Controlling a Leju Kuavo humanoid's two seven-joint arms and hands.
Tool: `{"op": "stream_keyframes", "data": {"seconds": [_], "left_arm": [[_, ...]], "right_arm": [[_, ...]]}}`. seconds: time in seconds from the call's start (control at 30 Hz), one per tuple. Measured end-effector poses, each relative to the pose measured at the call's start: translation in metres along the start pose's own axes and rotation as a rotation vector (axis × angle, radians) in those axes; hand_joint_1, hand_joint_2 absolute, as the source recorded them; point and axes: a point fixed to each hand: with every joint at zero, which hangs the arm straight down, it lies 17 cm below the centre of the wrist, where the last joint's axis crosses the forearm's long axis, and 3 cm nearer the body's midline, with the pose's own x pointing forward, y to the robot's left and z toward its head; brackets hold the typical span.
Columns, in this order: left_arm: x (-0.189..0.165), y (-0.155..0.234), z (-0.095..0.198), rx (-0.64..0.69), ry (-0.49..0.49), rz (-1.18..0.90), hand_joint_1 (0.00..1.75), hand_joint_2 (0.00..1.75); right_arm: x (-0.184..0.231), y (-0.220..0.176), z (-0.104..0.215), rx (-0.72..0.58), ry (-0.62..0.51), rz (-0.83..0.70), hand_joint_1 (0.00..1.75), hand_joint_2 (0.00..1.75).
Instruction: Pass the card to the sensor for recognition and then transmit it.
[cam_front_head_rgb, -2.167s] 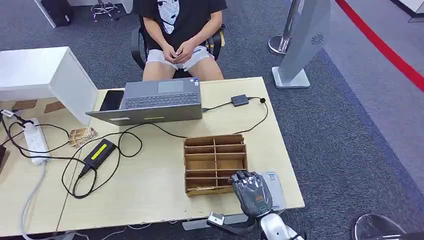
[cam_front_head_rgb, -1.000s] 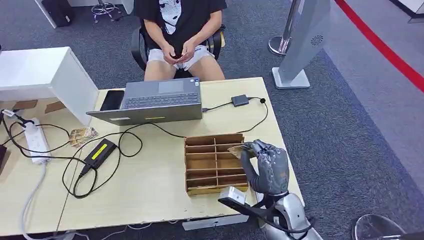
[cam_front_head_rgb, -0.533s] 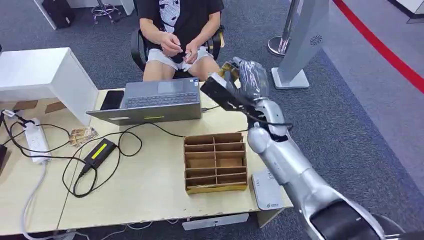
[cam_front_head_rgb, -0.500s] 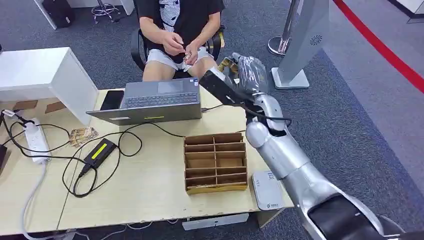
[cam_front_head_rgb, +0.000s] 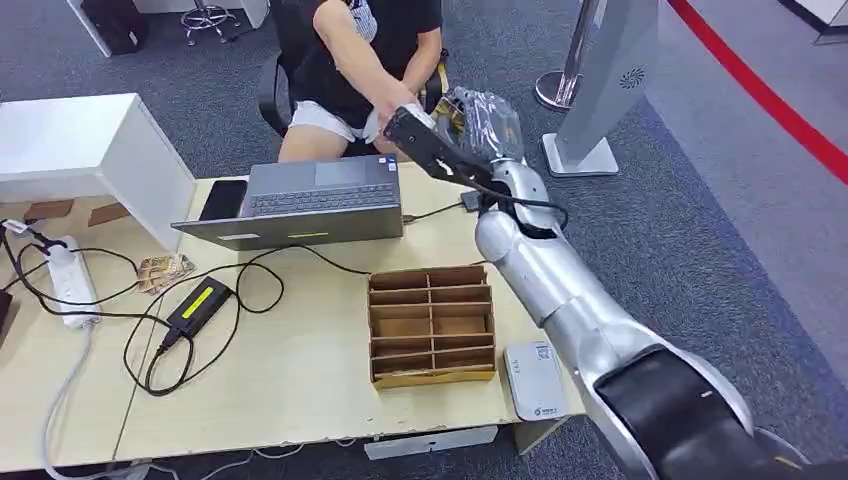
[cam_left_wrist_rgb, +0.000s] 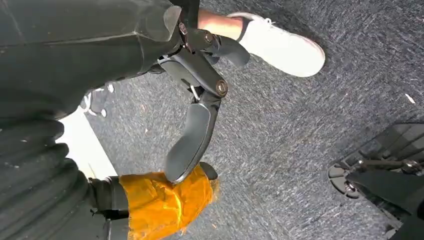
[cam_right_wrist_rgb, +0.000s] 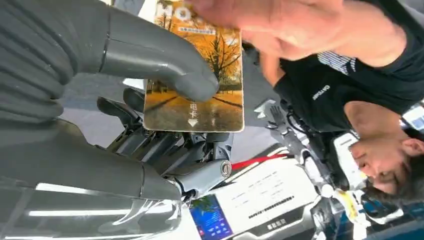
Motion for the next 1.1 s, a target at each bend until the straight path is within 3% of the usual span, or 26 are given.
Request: {"op": "stream_keyframes", "data": {"seconds": [0.27, 0.3, 0.57, 0.6, 0.7, 0.8, 0.83, 1.0, 1.1], "left_arm": [[0.000, 0.000, 0.000, 0.000, 0.002, -0.007, 0.00, 1.75], [0.000, 0.000, 0.000, 0.000, 0.004, -0.009, 0.00, 1.75], [-0.001, 0.000, 0.000, 0.002, 0.007, -0.015, 0.00, 1.75], [-0.001, 0.001, 0.000, 0.002, 0.007, -0.016, 0.00, 1.75], [0.000, 0.001, 0.000, 0.002, 0.006, -0.021, 0.00, 1.75], [-0.001, 0.001, 0.000, 0.002, 0.008, -0.015, 0.00, 1.75], [0.000, 0.001, 0.000, 0.002, 0.007, -0.011, 0.00, 1.75], [-0.005, 0.001, 0.000, 0.003, 0.017, -0.001, 0.00, 1.75], [-0.009, 0.003, 0.000, 0.010, 0.022, 0.005, 0.00, 1.75]], "right_arm": [[0.001, 0.019, 0.002, 0.025, 0.023, 0.020, 1.71, 1.75], [0.001, 0.020, 0.002, 0.022, 0.025, 0.027, 0.35, 1.75], [0.002, 0.034, 0.005, 0.062, 0.024, 0.002, 0.35, 1.75], [0.003, 0.036, 0.005, 0.064, 0.024, 0.002, 0.00, 1.75], [0.003, 0.040, 0.006, 0.081, 0.026, -0.010, 0.00, 1.75], [0.007, 0.065, 0.013, 0.219, 0.049, -0.190, 0.00, 1.75], [0.006, 0.069, 0.015, 0.242, 0.068, -0.262, 0.00, 0.00], [-0.026, 0.063, 0.014, 0.256, 0.165, -0.539, 0.00, 0.00], [-0.063, 0.040, 0.011, 0.196, 0.201, -0.682, 0.00, 0.00]]}}
